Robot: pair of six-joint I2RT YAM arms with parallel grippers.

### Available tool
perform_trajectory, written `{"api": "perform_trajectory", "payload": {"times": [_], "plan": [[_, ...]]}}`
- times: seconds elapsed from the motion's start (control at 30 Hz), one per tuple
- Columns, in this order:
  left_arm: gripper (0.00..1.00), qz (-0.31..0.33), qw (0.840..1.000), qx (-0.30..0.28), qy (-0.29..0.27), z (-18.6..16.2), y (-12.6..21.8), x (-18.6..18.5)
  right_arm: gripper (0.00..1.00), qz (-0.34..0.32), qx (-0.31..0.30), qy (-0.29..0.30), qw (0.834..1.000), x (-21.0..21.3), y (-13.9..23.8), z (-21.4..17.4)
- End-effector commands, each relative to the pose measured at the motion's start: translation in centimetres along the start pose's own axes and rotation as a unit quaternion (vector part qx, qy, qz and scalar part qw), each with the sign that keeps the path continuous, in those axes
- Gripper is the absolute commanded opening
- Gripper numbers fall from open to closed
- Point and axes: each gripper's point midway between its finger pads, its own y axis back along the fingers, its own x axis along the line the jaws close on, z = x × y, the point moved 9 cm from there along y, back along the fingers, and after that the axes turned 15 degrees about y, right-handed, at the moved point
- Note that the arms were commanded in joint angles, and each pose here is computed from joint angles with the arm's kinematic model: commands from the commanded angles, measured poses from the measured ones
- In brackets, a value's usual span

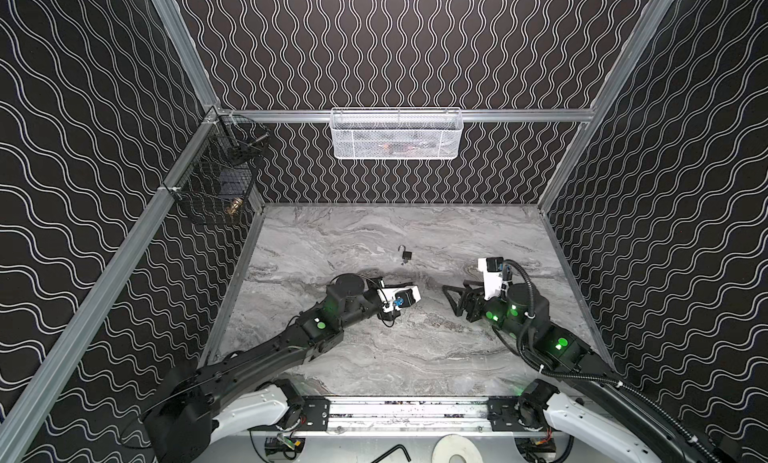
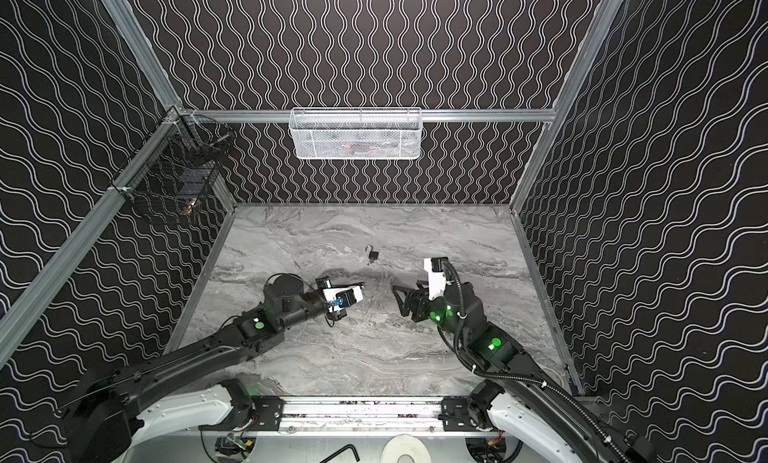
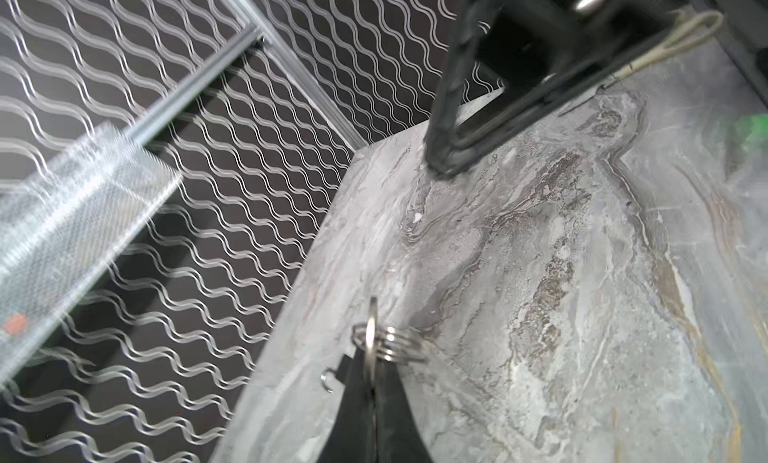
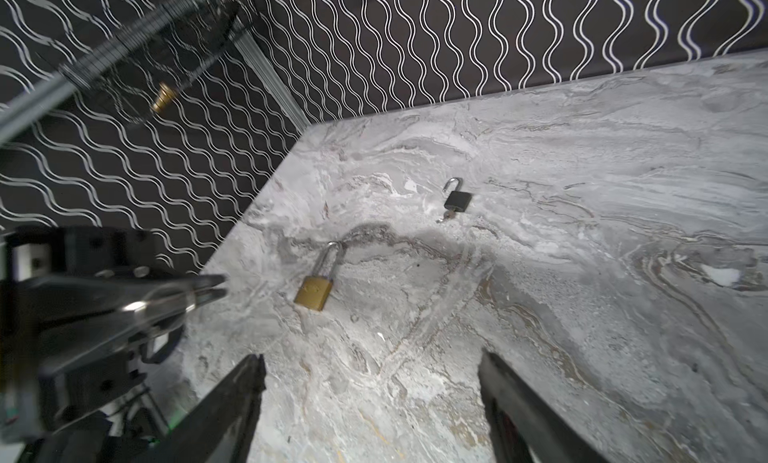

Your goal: Unlock with the key

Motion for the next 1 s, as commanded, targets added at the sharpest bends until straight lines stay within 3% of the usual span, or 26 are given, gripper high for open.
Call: {"api": "perform_trajectory", "payload": {"times": [0.0,0.03,0.1,0.17,0.23,0.3,0.4,0.6,0.73,0.97], "plan": [[0.00,-0.026,0.986,0.081,-0.147,-0.3,1.0,-0.7,0.82,0.089,-0.016,-0.023,0.996,1.1,-0.1,0.9],[0.00,-0.027,0.972,0.098,-0.211,-0.3,1.2,-0.8,0.82,0.100,-0.017,-0.025,0.995,1.3,-0.2,0.9],[0.00,-0.009,0.925,0.128,-0.359,-0.5,1.4,-1.4,0.83,0.112,-0.020,-0.028,0.993,1.4,-0.6,0.9],[0.00,-0.003,0.830,0.185,-0.526,-2.1,1.2,-1.9,0.83,0.124,-0.023,-0.033,0.991,1.4,-1.0,0.9],[0.00,0.020,0.742,0.225,-0.631,-2.4,1.0,-1.5,0.83,0.130,-0.029,-0.036,0.990,1.4,-1.2,1.0],[0.00,0.078,0.736,0.184,-0.646,-0.2,1.0,-1.2,0.83,0.142,-0.035,-0.036,0.989,1.6,-1.4,1.4],[0.00,0.103,0.731,0.155,-0.657,1.6,1.8,-0.7,0.82,0.176,-0.044,-0.029,0.983,2.2,-1.5,2.0],[0.00,0.138,0.741,0.112,-0.648,2.3,2.8,-0.9,0.78,0.251,-0.027,-0.017,0.967,3.2,-2.5,2.0],[0.00,0.153,0.754,0.089,-0.633,2.4,2.9,-1.1,0.67,0.279,-0.023,-0.018,0.960,3.6,-3.1,1.9],[0.00,0.170,0.762,0.065,-0.621,3.0,3.3,-1.1,0.65,0.323,-0.024,-0.004,0.946,4.3,-3.7,2.8]]}}
